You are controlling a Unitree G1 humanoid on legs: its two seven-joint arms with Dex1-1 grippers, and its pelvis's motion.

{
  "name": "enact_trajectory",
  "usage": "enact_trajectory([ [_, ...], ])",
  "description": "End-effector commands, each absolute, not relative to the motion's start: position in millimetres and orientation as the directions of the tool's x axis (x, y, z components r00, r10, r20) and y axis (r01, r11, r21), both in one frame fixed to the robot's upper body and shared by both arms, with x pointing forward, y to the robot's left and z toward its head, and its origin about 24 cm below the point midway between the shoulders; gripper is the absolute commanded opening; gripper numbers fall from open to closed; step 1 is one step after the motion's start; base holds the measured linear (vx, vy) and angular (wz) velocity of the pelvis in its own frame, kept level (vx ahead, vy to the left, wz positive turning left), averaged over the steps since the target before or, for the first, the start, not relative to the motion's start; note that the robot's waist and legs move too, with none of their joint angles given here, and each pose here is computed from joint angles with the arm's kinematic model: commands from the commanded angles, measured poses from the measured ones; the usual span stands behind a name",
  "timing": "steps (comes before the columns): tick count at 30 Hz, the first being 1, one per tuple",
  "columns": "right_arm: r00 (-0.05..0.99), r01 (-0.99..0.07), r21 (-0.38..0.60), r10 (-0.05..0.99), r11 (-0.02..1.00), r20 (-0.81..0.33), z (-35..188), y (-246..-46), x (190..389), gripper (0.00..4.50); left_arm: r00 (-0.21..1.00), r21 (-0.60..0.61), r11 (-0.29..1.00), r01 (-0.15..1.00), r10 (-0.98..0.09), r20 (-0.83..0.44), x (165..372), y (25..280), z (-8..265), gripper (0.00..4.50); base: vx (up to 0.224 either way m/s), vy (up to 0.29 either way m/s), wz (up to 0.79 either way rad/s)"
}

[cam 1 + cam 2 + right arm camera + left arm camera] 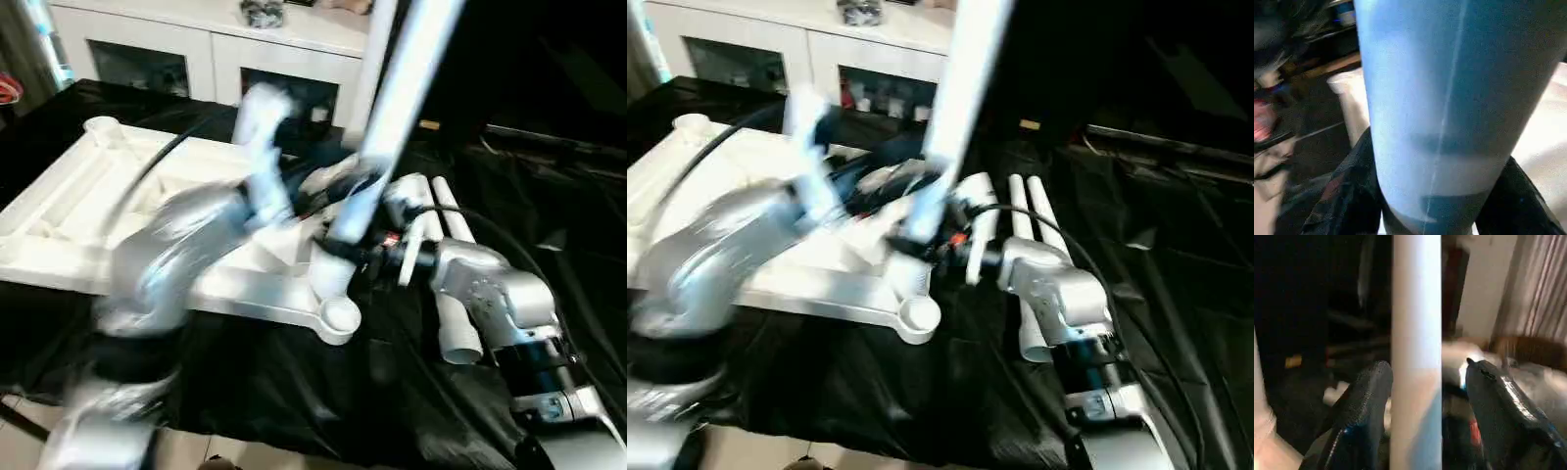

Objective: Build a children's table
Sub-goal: Pick table leg

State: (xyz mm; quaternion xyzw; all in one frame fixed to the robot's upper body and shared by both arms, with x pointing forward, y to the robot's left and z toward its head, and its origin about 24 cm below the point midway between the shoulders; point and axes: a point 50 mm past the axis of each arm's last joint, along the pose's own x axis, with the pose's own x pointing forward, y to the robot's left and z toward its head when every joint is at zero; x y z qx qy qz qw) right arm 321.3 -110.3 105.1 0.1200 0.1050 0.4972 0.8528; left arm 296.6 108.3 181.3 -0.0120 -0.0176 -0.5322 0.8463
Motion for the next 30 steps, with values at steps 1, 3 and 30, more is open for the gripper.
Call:
enact_trajectory([
  [1,0.567,-0.778,0.275,0.820,0.564,-0.079,103,-121.1,325.3,1.90,0.370,0.088,0.367,0.926,-0.929,-0.012,290,105,177,2.81,0.000,0.000,0.00],
  [3,0.599,-0.765,0.248,0.798,0.595,-0.065,102,-123.9,326.8,1.90,0.367,0.137,0.355,0.925,-0.927,-0.081,290,109,167,2.81,0.000,0.000,0.00],
  [30,0.562,-0.797,0.176,0.816,0.578,-0.137,98,-140.3,310.9,1.90,0.112,0.132,0.039,0.990,-0.784,-0.611,314,160,69,1.58,0.000,0.000,0.00],
])
